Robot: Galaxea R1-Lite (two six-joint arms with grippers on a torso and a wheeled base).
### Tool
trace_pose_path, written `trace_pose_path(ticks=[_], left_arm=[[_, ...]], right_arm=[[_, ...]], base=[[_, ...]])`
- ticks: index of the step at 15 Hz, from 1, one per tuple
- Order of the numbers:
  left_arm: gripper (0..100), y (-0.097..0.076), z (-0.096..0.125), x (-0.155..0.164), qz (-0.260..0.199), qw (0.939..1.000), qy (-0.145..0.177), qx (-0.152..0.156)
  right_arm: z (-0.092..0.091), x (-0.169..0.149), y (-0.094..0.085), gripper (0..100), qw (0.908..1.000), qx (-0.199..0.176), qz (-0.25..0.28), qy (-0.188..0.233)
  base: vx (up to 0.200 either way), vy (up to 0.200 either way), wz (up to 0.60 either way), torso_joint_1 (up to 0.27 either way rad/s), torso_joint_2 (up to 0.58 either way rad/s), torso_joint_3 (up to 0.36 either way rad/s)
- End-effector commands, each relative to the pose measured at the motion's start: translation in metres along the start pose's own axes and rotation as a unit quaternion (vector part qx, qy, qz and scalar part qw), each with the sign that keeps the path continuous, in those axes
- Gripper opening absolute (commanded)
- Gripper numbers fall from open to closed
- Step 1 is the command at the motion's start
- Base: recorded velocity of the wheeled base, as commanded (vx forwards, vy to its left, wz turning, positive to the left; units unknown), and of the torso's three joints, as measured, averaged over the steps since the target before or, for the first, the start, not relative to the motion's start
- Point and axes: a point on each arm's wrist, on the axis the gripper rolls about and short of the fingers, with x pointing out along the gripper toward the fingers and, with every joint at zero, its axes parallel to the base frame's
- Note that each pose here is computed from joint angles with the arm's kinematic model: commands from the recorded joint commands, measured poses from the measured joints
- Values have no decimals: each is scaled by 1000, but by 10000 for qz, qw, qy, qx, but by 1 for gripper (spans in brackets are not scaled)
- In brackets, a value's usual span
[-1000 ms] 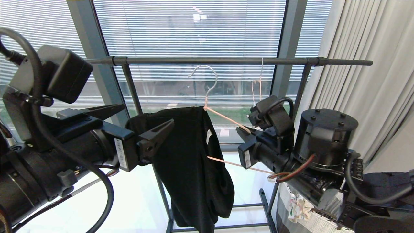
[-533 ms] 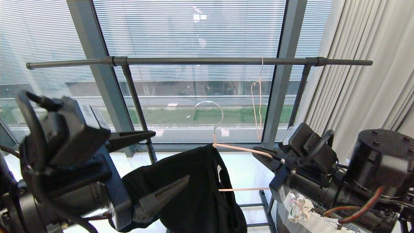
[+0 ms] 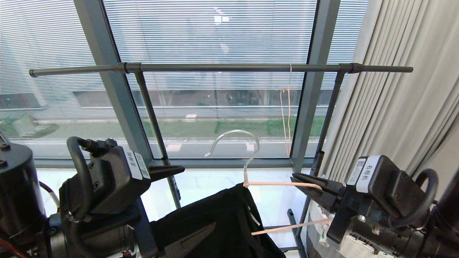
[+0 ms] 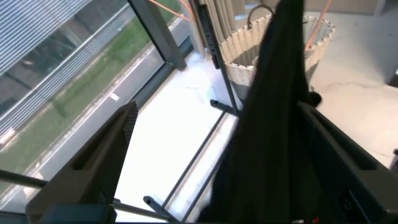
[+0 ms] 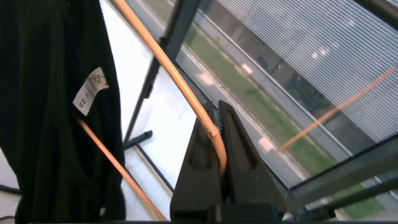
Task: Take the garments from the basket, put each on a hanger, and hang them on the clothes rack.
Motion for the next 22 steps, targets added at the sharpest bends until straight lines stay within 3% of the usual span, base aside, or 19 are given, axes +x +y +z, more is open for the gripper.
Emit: trace_pose_path(ticks=[1,5,6,14,15,22], left_arm=[[100,-8,-1,6,-241,9997,67,51],[100,-12,-5,7,-338,9993,137,65],[0,-12,-5,7,-336,9993,130,66],[0,-12,-5,7,-356,9993,124,11],[0,-12,-5,7,-356,9993,124,11],[0,1,-13,6,44,9994,322,-152]], right_arm=[[7,-4,13,0,9994,-73,283,-163],[11,-7,20,0,9985,-178,447,-264],[11,-8,20,0,9985,-177,444,-271],[12,-10,21,0,9983,-198,462,-306],[11,-11,21,100,9983,-208,461,-289],[7,-25,17,100,9992,-193,256,-223]], base=[[0,0,0,0,0,0],[0,0,0,0,0,0],[0,0,0,0,0,0],[0,0,0,0,0,0],[0,0,0,0,0,0],[0,0,0,0,0,0]])
